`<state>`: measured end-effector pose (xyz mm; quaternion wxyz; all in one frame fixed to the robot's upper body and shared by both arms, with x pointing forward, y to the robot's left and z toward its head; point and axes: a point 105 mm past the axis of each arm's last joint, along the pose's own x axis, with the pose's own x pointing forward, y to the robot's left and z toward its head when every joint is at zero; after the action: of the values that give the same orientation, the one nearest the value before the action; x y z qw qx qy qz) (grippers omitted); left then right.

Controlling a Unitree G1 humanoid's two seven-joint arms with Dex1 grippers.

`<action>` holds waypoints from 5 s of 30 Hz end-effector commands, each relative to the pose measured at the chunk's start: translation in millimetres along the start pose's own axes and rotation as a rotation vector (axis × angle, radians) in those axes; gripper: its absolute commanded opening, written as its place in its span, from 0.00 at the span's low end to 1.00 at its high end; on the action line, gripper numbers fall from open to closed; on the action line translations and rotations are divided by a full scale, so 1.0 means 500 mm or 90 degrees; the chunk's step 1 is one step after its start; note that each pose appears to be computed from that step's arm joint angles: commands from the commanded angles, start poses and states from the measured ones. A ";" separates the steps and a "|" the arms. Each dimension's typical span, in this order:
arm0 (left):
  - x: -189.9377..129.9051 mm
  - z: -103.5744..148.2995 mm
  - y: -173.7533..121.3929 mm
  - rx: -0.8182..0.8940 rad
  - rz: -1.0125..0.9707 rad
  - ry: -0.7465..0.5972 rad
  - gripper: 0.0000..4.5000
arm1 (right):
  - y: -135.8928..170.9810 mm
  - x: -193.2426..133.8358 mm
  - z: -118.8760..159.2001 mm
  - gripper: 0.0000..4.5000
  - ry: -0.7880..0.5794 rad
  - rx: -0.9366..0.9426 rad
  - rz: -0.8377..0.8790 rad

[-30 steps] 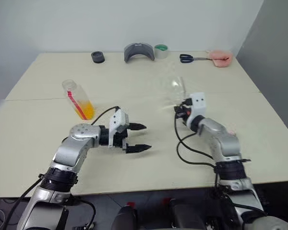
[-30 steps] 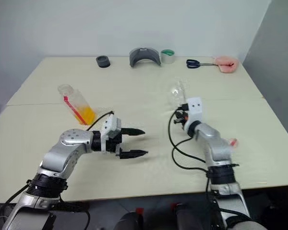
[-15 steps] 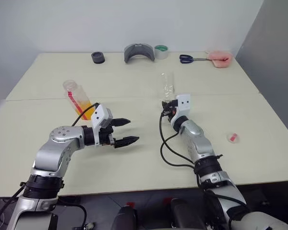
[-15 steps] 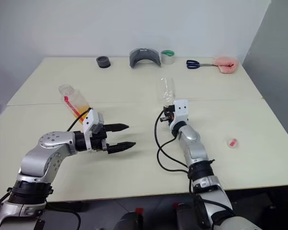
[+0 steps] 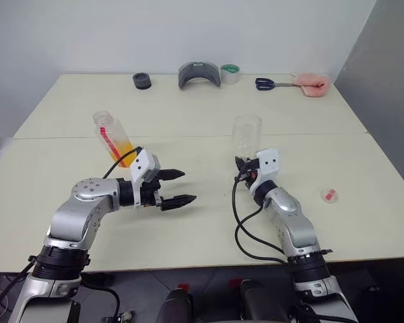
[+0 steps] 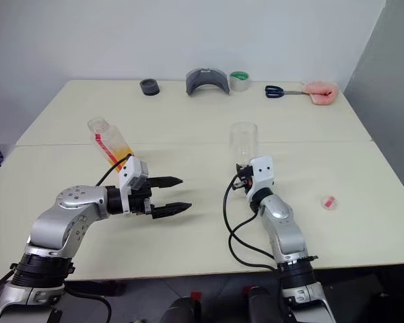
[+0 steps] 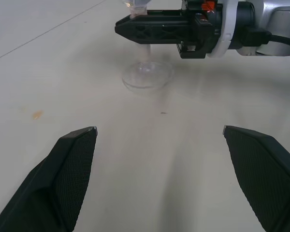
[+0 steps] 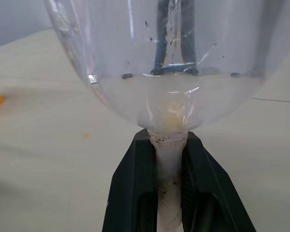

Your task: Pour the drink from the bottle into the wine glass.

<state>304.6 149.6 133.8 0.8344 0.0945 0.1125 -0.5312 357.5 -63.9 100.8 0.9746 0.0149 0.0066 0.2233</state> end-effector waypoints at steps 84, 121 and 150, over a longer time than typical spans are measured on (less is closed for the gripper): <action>-0.126 -0.114 0.071 -0.034 0.583 -0.034 1.00 | 0.024 -0.136 0.011 0.99 0.047 -0.112 0.257; -0.186 -0.095 0.147 -0.038 0.772 -0.084 1.00 | 0.095 -0.166 0.132 0.99 -0.056 -0.063 0.393; -0.146 -0.002 0.267 -0.024 0.697 -0.162 1.00 | 0.118 -0.162 0.158 0.99 -0.074 -0.084 0.416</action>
<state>393.5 265.4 143.6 0.9977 0.0584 -0.0190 -0.0270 265.5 -52.1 169.4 0.8562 -0.0259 -0.0434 0.5142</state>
